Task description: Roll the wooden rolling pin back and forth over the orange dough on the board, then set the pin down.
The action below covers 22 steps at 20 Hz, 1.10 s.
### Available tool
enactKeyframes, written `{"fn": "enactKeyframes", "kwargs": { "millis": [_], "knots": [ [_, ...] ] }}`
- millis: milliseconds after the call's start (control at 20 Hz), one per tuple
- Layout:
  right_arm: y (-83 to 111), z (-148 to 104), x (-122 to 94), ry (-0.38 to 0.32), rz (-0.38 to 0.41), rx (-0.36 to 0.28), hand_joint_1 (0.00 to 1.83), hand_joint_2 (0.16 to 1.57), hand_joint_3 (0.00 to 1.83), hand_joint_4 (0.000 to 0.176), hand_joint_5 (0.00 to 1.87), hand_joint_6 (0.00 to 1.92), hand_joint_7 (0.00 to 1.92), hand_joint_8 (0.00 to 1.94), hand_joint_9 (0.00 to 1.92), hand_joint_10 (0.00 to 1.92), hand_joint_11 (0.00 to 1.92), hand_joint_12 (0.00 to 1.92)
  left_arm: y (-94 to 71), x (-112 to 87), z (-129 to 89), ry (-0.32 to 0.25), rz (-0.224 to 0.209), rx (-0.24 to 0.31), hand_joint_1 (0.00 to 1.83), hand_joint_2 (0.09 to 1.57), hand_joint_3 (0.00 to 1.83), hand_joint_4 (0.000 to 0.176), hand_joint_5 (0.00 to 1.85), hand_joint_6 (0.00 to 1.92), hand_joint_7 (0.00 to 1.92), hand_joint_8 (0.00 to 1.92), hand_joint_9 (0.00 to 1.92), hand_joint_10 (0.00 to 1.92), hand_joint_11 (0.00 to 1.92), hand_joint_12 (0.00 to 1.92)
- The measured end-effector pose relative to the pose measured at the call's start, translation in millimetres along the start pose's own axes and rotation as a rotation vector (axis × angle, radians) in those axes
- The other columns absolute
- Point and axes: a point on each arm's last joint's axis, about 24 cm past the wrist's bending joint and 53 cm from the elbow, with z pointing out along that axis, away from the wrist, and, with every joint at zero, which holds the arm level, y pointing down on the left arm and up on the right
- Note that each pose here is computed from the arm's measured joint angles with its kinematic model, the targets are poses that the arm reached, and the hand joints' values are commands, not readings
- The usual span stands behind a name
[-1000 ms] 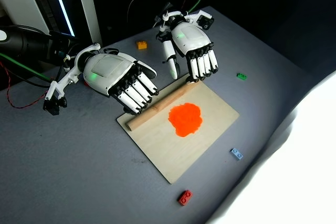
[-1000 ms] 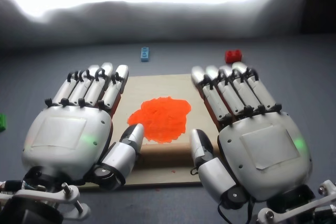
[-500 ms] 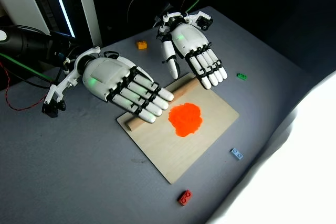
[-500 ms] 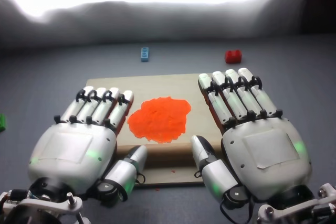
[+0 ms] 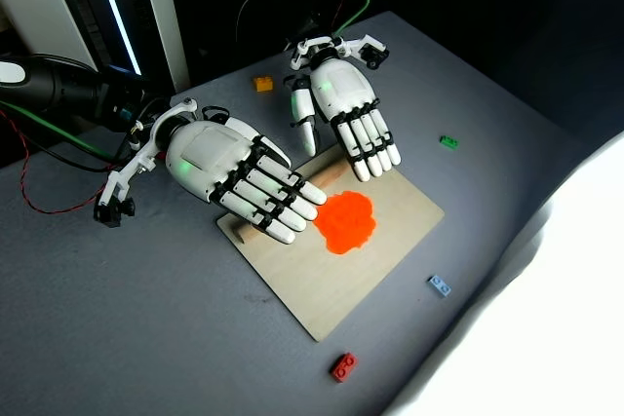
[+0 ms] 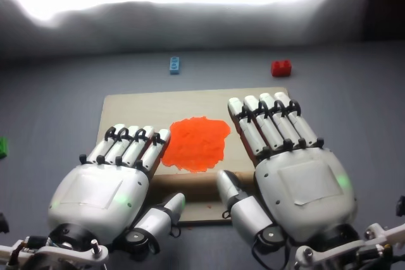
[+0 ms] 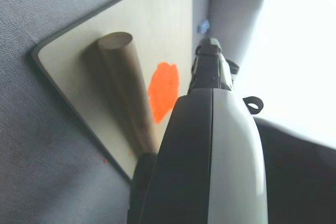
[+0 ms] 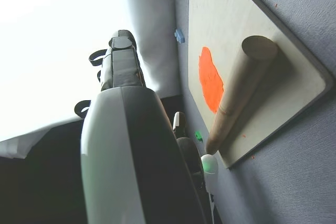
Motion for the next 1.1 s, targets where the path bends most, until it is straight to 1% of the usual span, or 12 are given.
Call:
{"fn": "enactKeyframes", "kwargs": {
  "millis": [50,200,350,450,550,650,700,800,1000,1100],
  "knots": [
    [0.9,0.1,2.7,0.002,0.005,-0.002,0.0,1.39,0.04,0.0,0.0,0.0,0.0,0.0,0.0,0.0,0.0,0.0,1.4,2.9,0.6,0.005,-0.013,-0.002,0.0,1.44,0.0,0.0,0.0,0.0,0.0,0.0,0.0,0.0,0.0,0.0],
    [-2.5,4.1,10.2,-0.001,-0.001,0.0,0.0,1.39,0.04,0.0,0.0,0.0,0.0,0.0,0.0,0.0,0.0,0.0,5.4,4.6,0.4,0.0,-0.018,-0.01,0.0,1.42,0.0,0.0,0.0,0.0,0.0,0.0,0.0,0.0,0.0,0.0],
    [-11.1,7.4,17.6,-0.01,-0.009,-0.005,0.0,1.38,0.04,0.0,0.0,0.0,0.0,0.0,0.0,0.0,0.0,0.0,8.3,-3.8,1.8,-0.034,-0.012,-0.013,0.0,1.4,0.0,0.0,0.0,0.0,0.0,0.0,0.0,0.0,0.0,0.0],
    [-10.3,6.6,20.9,-0.003,0.0,-0.009,0.0,1.4,0.04,0.0,0.0,0.0,0.0,0.0,0.0,0.0,0.0,0.0,11.0,-5.4,2.8,-0.04,-0.01,-0.018,0.0,1.4,0.0,0.0,0.0,0.0,0.0,0.0,0.0,0.0,0.0,0.0],
    [-5.5,6.2,23.9,0.008,0.006,-0.028,0.0,1.41,0.04,0.0,0.0,0.0,0.0,0.0,0.0,0.0,0.0,0.0,11.1,-2.2,3.9,-0.042,-0.023,-0.015,0.0,1.41,0.0,0.0,0.0,0.0,0.0,0.0,0.0,0.0,0.0,0.0],
    [-3.8,1.9,31.8,0.029,0.003,-0.046,0.0,1.42,0.05,0.0,0.0,0.0,0.0,0.0,0.0,0.0,0.0,0.0,10.5,3.2,5.1,-0.038,-0.04,-0.014,0.0,1.43,0.0,0.0,0.0,0.0,0.0,0.0,0.0,0.0,0.0,0.0],
    [-5.7,-0.4,39.2,0.048,-0.001,-0.05,0.0,1.44,0.06,0.0,0.0,0.0,0.0,0.0,0.0,0.0,0.0,0.0,10.8,4.4,5.7,-0.038,-0.043,-0.015,0.0,1.44,0.0,0.0,0.0,0.0,0.0,0.0,0.0,0.0,0.0,0.0],
    [-9.7,-0.3,44.5,0.058,-0.008,-0.046,0.0,1.44,0.06,0.0,0.0,0.0,0.0,0.0,0.0,0.0,0.0,0.0,10.1,6.7,7.1,-0.04,-0.043,-0.011,0.0,1.45,0.0,0.0,0.0,0.0,0.0,0.0,0.0,0.0,0.0,0.0],
    [-10.6,3.2,47.5,0.047,-0.013,-0.055,0.0,1.45,0.06,0.0,0.0,0.0,0.0,0.0,0.0,0.0,0.0,0.0,9.8,10.0,8.1,-0.041,-0.05,-0.011,0.0,1.45,0.0,0.0,0.0,0.0,0.0,0.0,0.0,0.0,0.0,0.0],
    [-10.9,5.0,50.6,0.05,-0.01,-0.055,0.0,1.44,0.05,0.0,0.0,0.0,0.0,0.0,0.0,0.0,0.0,0.0,11.1,11.0,9.7,-0.045,-0.047,-0.011,0.0,1.45,0.0,0.0,0.0,0.0,0.0,0.0,0.0,0.0,0.0,0.0]
  ]
}}
